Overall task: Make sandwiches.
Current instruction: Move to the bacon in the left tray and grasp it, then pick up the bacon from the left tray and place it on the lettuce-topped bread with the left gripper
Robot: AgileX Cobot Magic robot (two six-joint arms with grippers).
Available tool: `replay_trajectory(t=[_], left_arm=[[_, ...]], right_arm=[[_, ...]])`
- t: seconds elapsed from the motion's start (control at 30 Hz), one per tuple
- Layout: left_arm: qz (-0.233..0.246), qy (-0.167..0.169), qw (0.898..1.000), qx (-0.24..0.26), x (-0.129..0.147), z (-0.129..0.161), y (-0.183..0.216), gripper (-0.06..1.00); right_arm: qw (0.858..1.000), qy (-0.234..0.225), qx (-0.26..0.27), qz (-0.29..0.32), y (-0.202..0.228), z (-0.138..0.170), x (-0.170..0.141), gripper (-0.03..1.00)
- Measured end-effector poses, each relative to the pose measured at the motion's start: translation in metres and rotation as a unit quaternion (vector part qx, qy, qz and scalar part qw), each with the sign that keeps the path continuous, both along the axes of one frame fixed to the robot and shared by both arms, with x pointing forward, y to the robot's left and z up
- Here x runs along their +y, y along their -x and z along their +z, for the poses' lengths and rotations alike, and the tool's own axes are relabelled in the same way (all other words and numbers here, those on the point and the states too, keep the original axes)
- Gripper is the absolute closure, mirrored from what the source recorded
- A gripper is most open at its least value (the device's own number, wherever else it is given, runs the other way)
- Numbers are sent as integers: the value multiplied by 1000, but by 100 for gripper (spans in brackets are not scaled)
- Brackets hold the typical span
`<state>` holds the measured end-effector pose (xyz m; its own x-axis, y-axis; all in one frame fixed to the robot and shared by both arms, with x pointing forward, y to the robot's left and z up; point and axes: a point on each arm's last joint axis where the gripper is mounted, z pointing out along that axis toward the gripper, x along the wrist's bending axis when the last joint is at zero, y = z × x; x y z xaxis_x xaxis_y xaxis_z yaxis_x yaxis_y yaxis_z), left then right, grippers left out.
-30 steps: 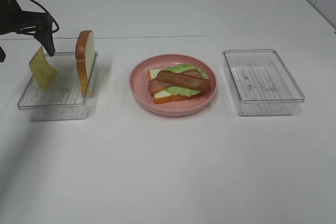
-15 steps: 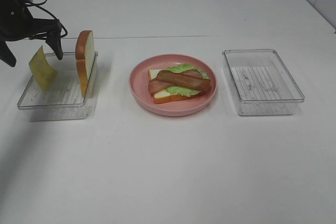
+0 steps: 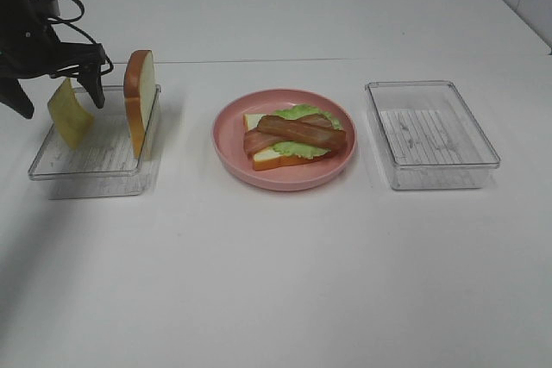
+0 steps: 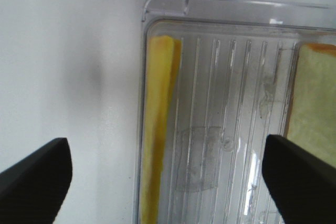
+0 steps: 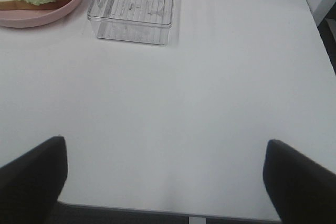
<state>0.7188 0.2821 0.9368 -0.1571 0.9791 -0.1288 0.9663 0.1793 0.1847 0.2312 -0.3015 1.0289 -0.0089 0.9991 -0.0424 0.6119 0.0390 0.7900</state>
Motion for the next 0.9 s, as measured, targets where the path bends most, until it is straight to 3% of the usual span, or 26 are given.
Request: replay_trajectory(t=[0.1, 0.17, 0.2, 0.27, 0.3, 0.33, 0.37, 0.4, 0.43, 0.47, 0.53, 0.9], left_arm=[[2, -1, 1000, 0, 0, 0, 0, 11], [16, -9, 1000, 0, 2, 0, 0, 25], [16, -9, 1000, 0, 2, 0, 0, 25], [20, -12, 1000, 1, 3, -1, 0, 49], [20, -12, 1000, 1, 3, -1, 0, 49], [21, -14, 1000, 2, 3, -2, 0, 62], [21, -14, 1000, 2, 3, -2, 0, 62], [21, -15, 1000, 2, 3, -2, 0, 69], [21, -15, 1000, 2, 4, -2, 0, 82], [21, -15, 1000, 2, 4, -2, 0, 82], [20, -16, 1000, 2, 4, -2, 0, 94], [19, -16, 1000, -10, 3, 6, -2, 94]], right_arm=[[1000, 0, 0, 0, 0, 0, 0, -2], [1000, 0, 0, 0, 0, 0, 0, -2], [1000, 0, 0, 0, 0, 0, 0, -2], [1000, 0, 0, 0, 0, 0, 0, -2], [1000, 0, 0, 0, 0, 0, 0, -2], [1000, 0, 0, 0, 0, 0, 0, -2], [1000, 0, 0, 0, 0, 0, 0, -2], [1000, 0, 0, 0, 0, 0, 0, -2], [1000, 0, 0, 0, 0, 0, 0, -2], [1000, 0, 0, 0, 0, 0, 0, -2], [1000, 0, 0, 0, 0, 0, 0, -2], [1000, 0, 0, 0, 0, 0, 0, -2]])
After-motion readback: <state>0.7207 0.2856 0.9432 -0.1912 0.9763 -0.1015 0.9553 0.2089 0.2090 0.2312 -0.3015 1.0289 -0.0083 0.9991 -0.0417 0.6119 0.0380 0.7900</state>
